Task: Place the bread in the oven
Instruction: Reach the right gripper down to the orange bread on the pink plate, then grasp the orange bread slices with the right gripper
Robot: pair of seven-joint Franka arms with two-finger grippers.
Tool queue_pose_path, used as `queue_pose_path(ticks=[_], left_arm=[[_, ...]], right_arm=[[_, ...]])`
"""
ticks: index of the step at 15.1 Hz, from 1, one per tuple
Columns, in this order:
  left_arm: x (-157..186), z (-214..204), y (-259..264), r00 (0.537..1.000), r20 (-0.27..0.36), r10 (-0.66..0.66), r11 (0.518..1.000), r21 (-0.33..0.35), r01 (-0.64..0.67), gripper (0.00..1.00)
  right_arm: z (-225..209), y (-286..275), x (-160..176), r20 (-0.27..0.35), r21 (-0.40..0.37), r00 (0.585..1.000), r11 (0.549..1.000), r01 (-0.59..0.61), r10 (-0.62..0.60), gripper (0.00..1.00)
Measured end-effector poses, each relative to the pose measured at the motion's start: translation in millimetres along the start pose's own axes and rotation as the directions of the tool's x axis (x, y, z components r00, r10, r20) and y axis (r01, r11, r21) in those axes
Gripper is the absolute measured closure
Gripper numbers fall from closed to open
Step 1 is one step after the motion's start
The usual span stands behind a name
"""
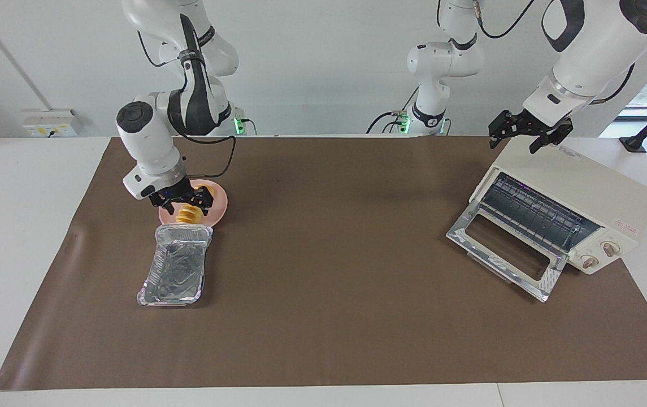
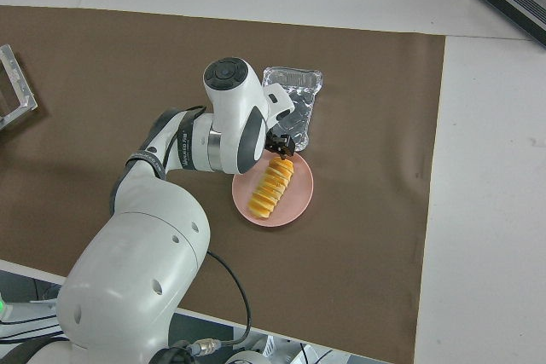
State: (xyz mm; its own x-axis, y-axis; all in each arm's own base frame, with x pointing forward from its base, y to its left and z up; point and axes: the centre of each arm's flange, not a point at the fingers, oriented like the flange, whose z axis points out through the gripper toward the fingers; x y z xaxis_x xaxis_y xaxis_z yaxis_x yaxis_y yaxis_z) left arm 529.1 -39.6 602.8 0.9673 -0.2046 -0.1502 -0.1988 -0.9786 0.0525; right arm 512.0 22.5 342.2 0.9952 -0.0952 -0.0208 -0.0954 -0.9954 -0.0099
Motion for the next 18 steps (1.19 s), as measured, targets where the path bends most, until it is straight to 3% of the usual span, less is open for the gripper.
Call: queue_pose_path(ticks=[8,13,18], left_arm=[[0,0,0,1.000,0.000,0.000,1.000,0.000,0.000,0.00],[0,0,0,1.000,0.000,0.000,1.000,0.000,0.000,0.00],[0,0,0,1.000,0.000,0.000,1.000,0.000,0.000,0.00]], right_arm=[[24,-5,-25,0.056,-0.025,0.973,0.974,-0.223,0.224,0.00],[33,4,-46,0.112,-0.054,0.960,0.966,-0.251,0.256,0.00],[38,12,-52,0.122,-0.059,0.955,0.963,-0.265,0.270,0.03]])
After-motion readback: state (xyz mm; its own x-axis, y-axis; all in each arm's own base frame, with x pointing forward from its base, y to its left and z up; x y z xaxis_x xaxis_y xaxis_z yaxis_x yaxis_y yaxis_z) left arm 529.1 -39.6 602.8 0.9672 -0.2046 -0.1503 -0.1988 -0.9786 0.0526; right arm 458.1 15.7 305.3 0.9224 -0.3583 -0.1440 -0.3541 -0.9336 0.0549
